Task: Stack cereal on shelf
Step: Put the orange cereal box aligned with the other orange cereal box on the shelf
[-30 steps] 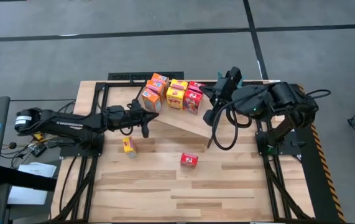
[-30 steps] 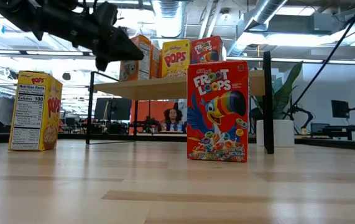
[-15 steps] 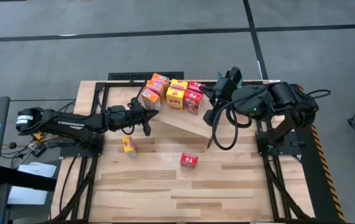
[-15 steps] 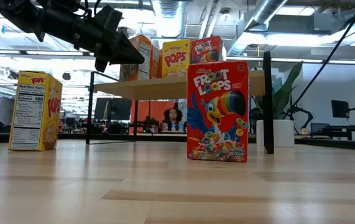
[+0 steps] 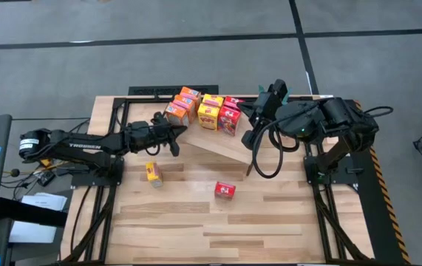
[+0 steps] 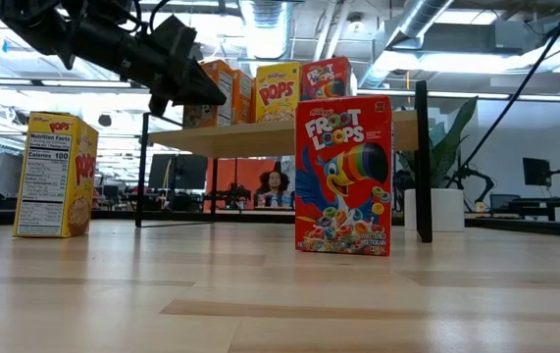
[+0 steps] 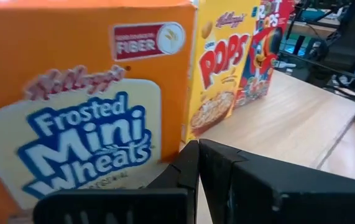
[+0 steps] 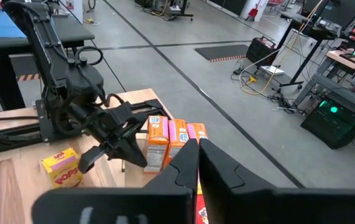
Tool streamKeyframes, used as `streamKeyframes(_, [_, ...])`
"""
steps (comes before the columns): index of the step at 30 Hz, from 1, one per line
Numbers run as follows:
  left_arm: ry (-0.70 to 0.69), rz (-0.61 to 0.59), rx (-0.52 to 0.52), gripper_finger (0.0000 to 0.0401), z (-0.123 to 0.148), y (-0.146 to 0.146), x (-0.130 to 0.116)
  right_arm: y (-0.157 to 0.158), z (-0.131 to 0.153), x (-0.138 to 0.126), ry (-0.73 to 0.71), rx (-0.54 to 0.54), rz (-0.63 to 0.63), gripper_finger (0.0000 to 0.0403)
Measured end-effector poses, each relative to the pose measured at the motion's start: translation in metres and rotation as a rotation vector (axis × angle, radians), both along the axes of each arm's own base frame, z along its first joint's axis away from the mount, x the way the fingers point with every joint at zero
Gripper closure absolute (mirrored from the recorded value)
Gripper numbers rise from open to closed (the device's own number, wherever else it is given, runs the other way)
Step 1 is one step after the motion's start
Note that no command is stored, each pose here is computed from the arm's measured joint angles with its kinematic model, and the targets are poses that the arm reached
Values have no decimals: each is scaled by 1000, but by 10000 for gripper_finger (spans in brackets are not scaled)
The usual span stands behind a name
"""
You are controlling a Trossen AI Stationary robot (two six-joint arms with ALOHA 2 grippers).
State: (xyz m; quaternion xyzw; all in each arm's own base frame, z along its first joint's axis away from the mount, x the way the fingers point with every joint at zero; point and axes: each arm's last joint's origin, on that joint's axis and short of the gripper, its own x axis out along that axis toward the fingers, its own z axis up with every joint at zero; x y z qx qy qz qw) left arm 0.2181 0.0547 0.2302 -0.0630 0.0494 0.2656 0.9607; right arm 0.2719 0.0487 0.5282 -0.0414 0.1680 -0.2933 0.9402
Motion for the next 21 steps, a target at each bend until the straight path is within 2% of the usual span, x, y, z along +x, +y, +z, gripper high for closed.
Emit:
streamKeyframes(4, [-16,-20,-26,401,0,-1,0,0,0,0,0,0,0,377])
streamKeyframes(8, [-77,-149,-84,401,8,-15,-2,0,0,0,1,0,0,387])
streamKeyframes(9, [-87,-148,-80,401,13,-21,-5,0,0,0,2,0,1,387])
streamKeyframes(15, [25,105,38,401,53,-35,-49,4,0,-1,6,-1,14,370])
streamKeyframes(19, [62,301,65,401,55,-30,-73,3,0,-1,6,-1,14,370])
streamKeyframes(21, [77,351,81,401,55,-28,-76,3,0,-1,6,-2,12,376])
